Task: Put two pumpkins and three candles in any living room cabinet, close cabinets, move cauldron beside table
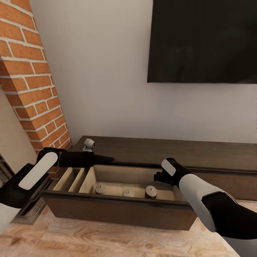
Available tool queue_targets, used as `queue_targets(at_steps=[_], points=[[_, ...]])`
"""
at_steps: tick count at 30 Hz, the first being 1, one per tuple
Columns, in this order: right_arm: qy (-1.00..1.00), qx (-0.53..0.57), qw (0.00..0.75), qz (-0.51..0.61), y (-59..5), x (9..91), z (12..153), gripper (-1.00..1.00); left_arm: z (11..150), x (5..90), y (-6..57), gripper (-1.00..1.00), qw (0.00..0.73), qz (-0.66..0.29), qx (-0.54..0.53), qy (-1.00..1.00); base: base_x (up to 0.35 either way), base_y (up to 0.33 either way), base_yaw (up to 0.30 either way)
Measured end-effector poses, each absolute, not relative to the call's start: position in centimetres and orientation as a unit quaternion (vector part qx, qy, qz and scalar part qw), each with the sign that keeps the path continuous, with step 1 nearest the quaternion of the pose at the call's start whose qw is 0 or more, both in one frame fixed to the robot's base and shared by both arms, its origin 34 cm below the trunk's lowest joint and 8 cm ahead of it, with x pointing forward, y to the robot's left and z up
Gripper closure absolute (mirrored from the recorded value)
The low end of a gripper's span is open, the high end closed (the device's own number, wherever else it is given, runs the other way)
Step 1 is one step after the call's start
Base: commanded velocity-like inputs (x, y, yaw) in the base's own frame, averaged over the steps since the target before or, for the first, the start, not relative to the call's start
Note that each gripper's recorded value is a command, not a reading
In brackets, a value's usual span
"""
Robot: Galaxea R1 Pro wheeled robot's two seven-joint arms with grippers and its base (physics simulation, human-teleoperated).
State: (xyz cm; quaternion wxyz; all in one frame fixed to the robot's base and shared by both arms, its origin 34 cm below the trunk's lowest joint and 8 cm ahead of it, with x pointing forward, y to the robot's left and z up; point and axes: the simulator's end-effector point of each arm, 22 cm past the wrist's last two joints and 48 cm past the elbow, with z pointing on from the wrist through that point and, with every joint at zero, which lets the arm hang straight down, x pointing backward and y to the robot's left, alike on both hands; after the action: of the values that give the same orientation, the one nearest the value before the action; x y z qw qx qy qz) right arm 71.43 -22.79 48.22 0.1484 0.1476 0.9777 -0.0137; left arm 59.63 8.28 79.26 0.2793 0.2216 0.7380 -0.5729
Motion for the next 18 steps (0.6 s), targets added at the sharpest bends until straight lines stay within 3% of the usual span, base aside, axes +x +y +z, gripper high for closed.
queue_targets(at_steps=[18], points=[[0.977, 0.145, 0.156, -0.014, -22.7, 72.7, 52.5, -1.00, 83.2, 60.6, 8.3, -1.00, 0.279, -0.573, 0.221, 0.738, -0.020, 0.000, 0.000]])
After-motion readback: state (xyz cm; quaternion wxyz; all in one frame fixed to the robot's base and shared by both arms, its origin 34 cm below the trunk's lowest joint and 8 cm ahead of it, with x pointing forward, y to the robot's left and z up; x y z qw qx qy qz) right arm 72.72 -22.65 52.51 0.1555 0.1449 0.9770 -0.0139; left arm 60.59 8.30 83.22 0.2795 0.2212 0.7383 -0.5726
